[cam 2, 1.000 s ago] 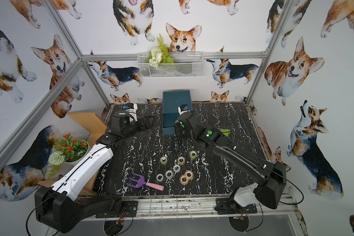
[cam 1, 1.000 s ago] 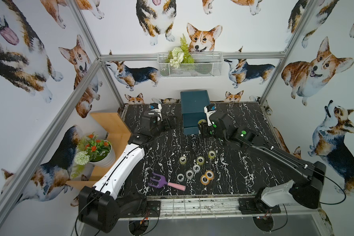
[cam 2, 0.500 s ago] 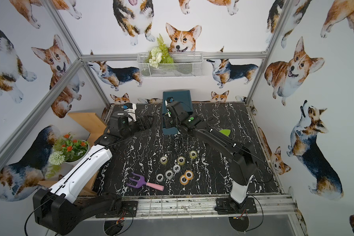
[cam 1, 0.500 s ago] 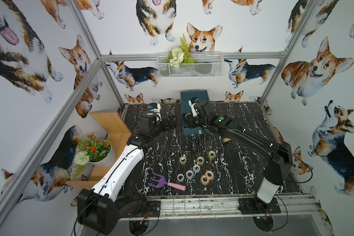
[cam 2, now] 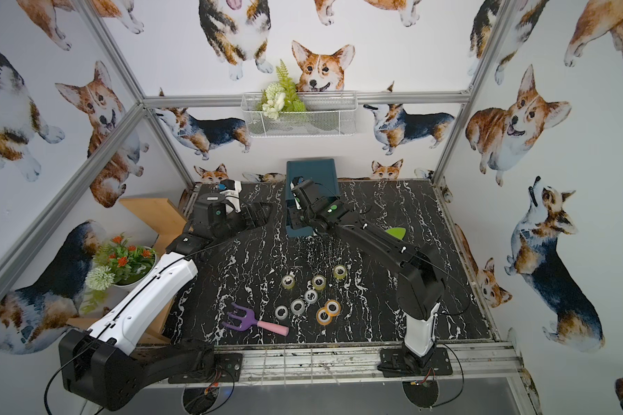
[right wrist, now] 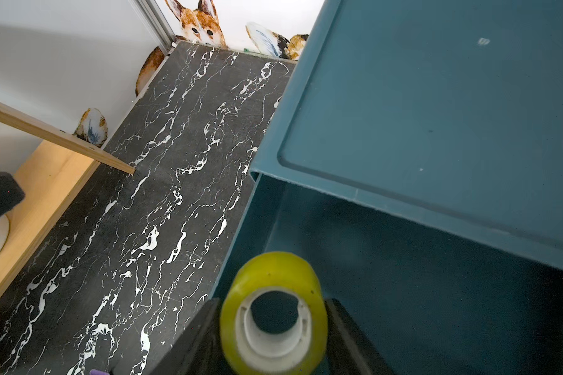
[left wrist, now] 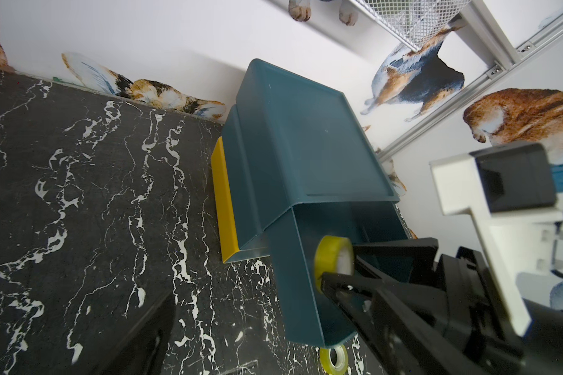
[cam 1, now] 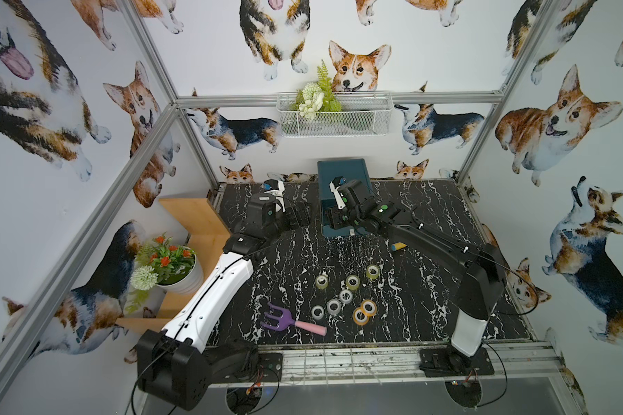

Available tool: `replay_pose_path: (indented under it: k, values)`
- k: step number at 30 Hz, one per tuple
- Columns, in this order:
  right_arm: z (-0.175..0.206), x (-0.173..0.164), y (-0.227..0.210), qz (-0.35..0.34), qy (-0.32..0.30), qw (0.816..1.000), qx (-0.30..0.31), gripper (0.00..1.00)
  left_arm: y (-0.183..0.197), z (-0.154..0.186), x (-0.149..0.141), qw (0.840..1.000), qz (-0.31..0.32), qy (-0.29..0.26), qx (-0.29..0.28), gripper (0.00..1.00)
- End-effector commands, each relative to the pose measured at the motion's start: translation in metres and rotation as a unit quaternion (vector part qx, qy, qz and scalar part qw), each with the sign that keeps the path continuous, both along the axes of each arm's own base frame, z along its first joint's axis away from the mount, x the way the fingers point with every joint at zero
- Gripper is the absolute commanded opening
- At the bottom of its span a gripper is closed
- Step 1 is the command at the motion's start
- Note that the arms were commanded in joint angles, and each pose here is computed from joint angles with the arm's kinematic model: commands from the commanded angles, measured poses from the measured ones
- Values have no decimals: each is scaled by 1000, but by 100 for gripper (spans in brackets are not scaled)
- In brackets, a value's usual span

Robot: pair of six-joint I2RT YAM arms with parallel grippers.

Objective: Place the transparent tape into the drawer according to color
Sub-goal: Place the tape in the drawer.

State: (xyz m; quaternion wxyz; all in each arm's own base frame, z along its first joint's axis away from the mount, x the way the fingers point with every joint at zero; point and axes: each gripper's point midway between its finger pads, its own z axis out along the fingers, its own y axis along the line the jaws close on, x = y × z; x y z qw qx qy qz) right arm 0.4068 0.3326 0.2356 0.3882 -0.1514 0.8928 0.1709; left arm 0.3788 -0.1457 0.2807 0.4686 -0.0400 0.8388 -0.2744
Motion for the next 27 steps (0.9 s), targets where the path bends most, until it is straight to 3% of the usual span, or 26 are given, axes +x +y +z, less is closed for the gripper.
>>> replay_pose_path:
  k: [1,3,10,14,18,22,27]
  values:
    - [8,2,5,7,-8,1000,10,62,-6,4,-2,1000,-20,-4,-3,99]
    - [15,3,5,6,-17,1000,16,69,-6,3,-4,1000,-24,-4,-1,100]
    - [62,0,-5,-7,-62,997,47,70,-13,7,-13,999,-48,-10,-1,100]
    - [90,-17,-31,-37,-99,991,77,70,-20,3,-27,998,-40,-7,38,99]
    - [91,-45,-59,-56,-114,985,114,69,-41,-8,-50,996,-67,8,50,100]
    - [83,-78,-90,-69,-125,980,141,68,-61,-45,-83,992,-86,52,73,100]
    - [77,-112,-125,-88,-140,971,171,68,-64,-116,-117,983,-67,132,110,99]
